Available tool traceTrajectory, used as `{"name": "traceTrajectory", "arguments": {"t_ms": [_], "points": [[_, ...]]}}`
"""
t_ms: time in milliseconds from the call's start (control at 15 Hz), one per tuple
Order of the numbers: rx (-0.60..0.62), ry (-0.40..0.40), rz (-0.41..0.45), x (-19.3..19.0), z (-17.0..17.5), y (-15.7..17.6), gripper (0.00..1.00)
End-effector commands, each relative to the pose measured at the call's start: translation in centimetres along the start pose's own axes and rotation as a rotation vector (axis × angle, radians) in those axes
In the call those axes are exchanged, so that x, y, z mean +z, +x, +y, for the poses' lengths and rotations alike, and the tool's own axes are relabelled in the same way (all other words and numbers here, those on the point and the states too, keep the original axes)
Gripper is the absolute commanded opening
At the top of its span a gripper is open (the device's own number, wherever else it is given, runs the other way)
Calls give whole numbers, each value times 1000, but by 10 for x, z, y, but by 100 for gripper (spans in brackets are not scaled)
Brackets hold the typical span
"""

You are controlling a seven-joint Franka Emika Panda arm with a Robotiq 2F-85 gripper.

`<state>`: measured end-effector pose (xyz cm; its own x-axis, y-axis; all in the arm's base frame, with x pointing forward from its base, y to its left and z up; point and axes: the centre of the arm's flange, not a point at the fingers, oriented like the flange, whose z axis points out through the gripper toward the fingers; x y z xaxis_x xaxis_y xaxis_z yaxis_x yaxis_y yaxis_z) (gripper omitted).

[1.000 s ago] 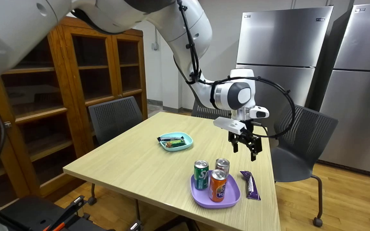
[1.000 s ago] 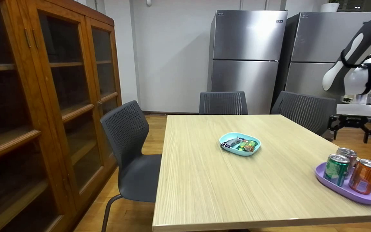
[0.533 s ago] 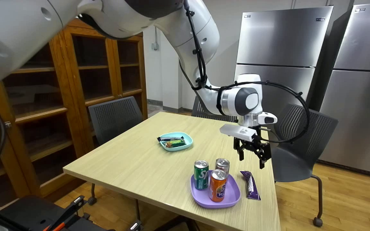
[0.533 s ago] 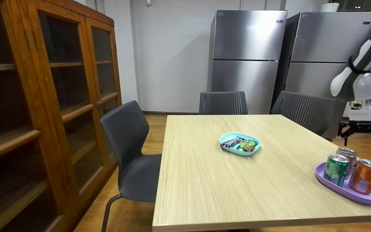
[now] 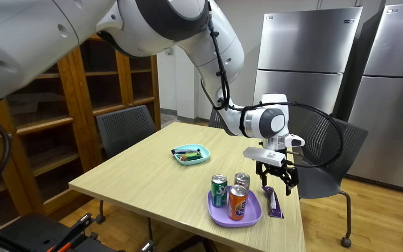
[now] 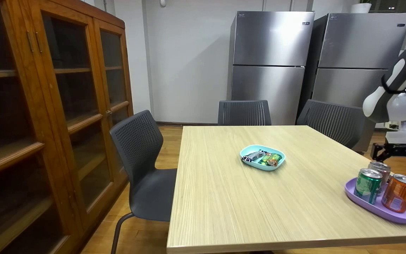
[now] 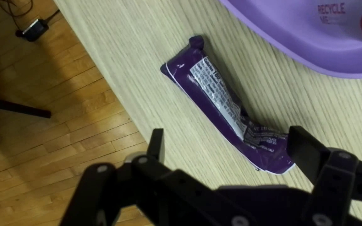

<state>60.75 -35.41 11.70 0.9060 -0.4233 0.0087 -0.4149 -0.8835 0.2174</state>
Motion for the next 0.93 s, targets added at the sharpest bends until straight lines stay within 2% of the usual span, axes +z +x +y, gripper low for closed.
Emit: {"name": "traceTrajectory", "arguments": {"t_ms": [0, 600, 667, 733, 867], "points": [[-62, 2, -30, 13, 2, 16, 100], [-128, 17, -72, 30, -2, 30, 100], [-134, 17, -75, 32, -3, 32, 75], [-139, 17, -81, 35, -5, 34, 72], [-144, 31, -97, 42, -10, 35, 58]]}}
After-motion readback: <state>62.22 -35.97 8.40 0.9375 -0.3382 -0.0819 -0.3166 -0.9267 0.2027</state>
